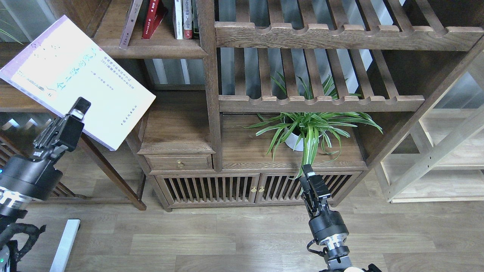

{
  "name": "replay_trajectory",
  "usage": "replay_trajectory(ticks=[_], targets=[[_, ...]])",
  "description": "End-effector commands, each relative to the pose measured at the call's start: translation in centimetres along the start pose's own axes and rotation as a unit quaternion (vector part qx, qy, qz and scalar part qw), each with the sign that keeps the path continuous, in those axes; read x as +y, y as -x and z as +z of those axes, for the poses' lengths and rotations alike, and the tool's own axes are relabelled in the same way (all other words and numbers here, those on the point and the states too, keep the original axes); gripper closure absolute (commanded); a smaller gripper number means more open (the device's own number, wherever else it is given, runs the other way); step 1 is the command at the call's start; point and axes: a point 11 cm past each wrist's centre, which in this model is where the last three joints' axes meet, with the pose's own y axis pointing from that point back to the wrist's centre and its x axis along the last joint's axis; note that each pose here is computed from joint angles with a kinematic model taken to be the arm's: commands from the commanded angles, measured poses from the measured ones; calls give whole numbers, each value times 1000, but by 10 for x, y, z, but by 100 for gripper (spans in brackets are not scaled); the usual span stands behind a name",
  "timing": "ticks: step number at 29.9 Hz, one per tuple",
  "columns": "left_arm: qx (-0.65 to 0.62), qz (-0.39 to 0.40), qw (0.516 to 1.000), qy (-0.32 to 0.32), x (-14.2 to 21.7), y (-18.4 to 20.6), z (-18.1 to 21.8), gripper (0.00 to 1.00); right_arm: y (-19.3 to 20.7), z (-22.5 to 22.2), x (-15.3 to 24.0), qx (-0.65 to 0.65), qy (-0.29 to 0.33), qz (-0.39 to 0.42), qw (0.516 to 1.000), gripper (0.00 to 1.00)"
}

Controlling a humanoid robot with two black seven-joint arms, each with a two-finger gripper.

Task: Organize books on shelf
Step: 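Lift the white book with the left gripper up toward the top shelf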

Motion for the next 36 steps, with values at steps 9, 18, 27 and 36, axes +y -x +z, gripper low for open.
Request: replay_trajectory(ticks=[9, 18, 27, 36], targets=[[-46, -57, 997, 22, -45, 18, 44, 100, -5, 3, 15, -7, 3, -2, 1000, 33], [-85, -56, 995, 7, -45, 13, 63, 100, -4, 3, 16, -8, 2, -3, 1000, 33], [-80, -70, 994, 19, -81, 8, 81, 100, -2, 4, 21, -13, -1, -5, 1000, 33], [-73, -82, 994, 5, -117, 7, 84, 99, -9, 0, 36, -13, -7, 11, 1000, 33]])
